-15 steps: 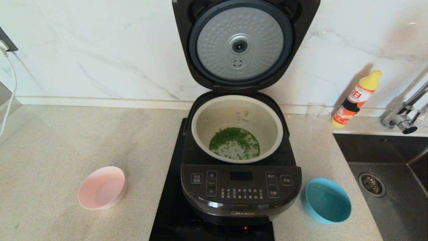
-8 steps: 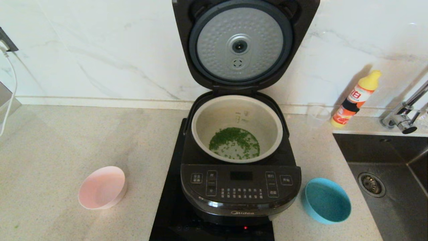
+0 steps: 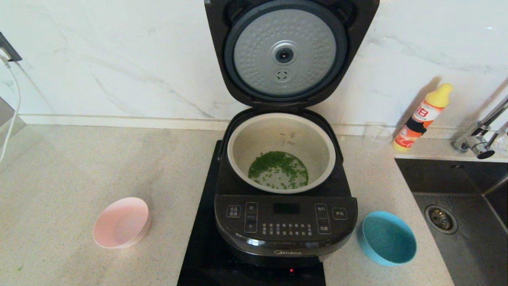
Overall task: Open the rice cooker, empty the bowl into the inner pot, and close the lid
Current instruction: Close the rice cooker
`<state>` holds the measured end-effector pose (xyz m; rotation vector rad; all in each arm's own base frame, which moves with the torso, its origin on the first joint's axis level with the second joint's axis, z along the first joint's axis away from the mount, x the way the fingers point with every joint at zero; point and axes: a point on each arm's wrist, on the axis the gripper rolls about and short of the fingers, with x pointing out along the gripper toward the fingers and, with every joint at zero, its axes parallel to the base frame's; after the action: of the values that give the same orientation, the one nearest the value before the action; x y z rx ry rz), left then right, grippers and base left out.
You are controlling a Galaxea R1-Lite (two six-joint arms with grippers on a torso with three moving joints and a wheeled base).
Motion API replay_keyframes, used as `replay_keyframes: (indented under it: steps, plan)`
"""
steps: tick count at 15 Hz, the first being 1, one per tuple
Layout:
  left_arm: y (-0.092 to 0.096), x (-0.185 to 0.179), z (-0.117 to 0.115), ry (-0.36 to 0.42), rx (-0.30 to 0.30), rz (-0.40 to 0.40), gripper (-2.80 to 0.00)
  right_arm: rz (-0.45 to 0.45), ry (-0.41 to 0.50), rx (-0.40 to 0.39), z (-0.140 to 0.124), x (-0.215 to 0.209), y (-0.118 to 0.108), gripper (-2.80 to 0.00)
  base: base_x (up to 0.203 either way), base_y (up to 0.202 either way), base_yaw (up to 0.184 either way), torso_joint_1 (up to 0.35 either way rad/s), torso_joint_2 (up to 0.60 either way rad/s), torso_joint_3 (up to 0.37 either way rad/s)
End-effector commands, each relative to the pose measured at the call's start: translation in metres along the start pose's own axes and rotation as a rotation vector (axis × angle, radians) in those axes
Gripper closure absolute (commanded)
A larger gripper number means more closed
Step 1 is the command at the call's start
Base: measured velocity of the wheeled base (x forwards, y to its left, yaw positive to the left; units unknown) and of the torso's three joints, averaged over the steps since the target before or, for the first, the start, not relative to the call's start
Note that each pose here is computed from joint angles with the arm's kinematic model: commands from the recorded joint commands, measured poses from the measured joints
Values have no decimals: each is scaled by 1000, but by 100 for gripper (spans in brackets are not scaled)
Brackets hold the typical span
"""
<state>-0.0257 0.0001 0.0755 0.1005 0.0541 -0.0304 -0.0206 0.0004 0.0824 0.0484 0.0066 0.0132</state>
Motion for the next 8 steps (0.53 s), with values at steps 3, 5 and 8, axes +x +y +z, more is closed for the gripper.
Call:
replay_keyframes:
  steps: [3, 5, 8]
  plan:
    - [0, 0, 0, 1, 0, 0, 0, -20, -38, 21, -3, -3, -1, 0, 0, 0, 0, 0, 0, 0]
    - [0, 0, 0, 0, 1, 2, 0, -20, -30, -66, -4, -2, -1, 0, 0, 0, 0, 0, 0, 0]
    - [0, 0, 0, 0, -1, 2, 0, 38, 15, -175, -7, -3, 0, 0, 0, 0, 0, 0, 0, 0]
